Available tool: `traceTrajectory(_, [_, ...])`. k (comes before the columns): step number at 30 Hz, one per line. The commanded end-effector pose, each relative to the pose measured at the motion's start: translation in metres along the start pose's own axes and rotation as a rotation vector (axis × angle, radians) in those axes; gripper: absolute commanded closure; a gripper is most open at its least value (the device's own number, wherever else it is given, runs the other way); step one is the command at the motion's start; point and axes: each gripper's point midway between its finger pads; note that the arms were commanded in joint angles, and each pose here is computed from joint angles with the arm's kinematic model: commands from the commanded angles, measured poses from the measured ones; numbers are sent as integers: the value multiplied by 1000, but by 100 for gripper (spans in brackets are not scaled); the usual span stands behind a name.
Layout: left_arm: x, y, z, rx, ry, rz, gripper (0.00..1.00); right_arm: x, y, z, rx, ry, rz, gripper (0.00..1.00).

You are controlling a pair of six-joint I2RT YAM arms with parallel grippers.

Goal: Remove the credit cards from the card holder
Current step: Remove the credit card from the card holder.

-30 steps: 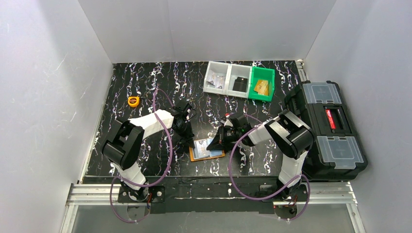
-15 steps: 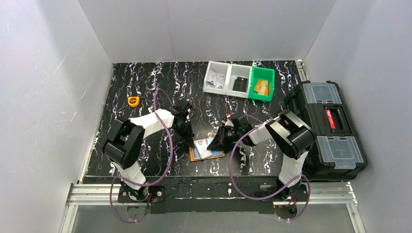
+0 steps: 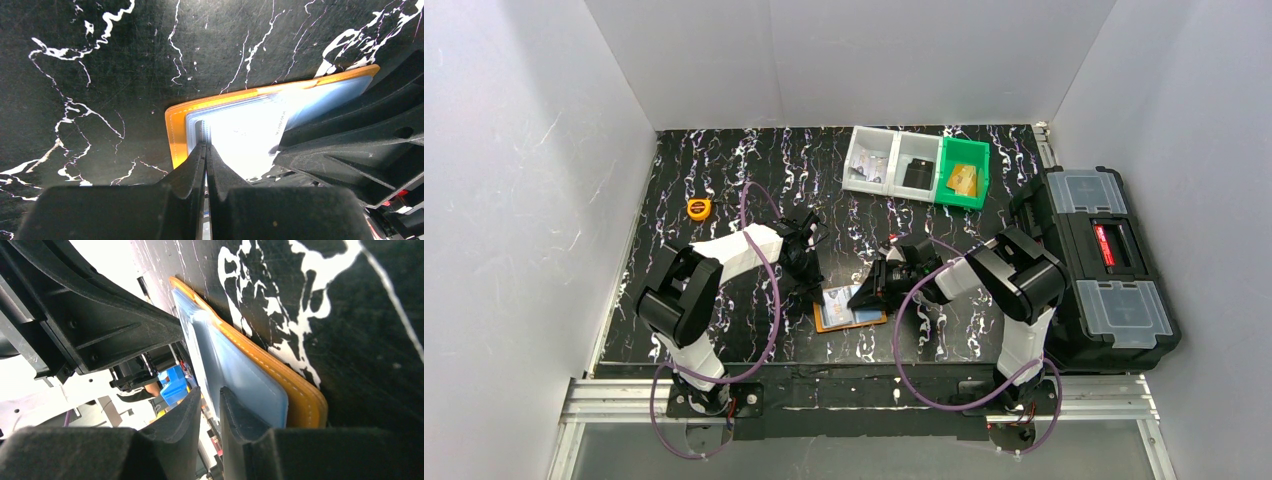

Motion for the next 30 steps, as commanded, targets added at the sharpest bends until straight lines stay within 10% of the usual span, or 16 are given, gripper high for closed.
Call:
traceTrajectory(1, [16,20,46,8,-195,70,100,1,0,0,5,-24,16,73])
traceTrajectory(30, [17,22,58,21,-254,85,100,-1,-6,-13,-48,93,-45,96])
Point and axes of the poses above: each gripper's point midway between its finger pads, its own x axis out along the fingers, its own z axis along the line the jaws close on, y = z × x, and after that the axes turned 7 degrees about x, right-handed
